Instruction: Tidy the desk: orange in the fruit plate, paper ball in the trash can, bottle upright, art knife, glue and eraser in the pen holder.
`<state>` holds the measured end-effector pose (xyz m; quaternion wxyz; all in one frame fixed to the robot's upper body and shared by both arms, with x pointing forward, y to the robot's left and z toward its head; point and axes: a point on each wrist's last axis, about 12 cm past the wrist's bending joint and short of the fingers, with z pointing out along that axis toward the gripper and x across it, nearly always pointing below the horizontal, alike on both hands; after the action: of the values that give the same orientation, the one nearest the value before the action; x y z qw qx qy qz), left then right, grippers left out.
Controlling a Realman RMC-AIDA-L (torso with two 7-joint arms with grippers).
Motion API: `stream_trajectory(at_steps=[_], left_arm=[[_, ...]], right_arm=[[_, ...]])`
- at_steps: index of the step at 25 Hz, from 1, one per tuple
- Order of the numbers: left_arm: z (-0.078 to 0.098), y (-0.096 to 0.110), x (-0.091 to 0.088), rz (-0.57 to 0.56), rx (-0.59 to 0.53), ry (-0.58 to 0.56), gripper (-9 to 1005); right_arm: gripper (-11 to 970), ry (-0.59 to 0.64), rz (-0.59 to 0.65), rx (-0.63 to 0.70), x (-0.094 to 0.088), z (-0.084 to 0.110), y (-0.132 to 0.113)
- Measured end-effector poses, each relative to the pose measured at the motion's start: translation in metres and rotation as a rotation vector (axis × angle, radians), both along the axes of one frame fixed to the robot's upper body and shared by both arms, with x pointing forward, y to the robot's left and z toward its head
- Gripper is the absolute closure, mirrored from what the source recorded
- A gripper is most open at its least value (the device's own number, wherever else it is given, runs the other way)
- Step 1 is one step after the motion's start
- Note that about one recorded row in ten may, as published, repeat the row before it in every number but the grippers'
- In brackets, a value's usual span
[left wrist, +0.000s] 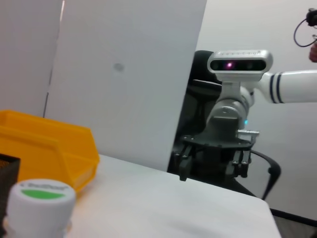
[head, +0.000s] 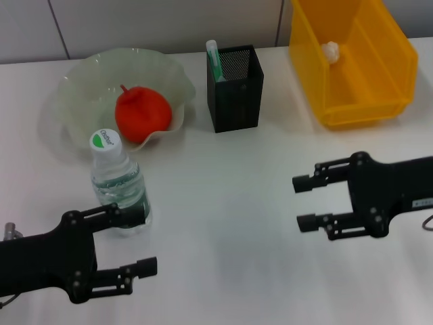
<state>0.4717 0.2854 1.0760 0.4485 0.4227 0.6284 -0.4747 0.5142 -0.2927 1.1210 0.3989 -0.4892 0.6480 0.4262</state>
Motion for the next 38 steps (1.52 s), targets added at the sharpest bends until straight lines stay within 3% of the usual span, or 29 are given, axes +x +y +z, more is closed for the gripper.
stream_trajectory(at_steps=[16, 38], left_arm=[[0.004, -0.002, -0.001, -0.09, 0.019, 0.076, 210], [0.004, -0.003, 0.0, -0.092, 0.017, 0.088, 210]], right_arm=[[352, 0.026, 0.005, -0.01, -0.02, -0.018, -0.015], [352, 0.035, 0.006, -0.003, -0.023, -0.021, -0.014]])
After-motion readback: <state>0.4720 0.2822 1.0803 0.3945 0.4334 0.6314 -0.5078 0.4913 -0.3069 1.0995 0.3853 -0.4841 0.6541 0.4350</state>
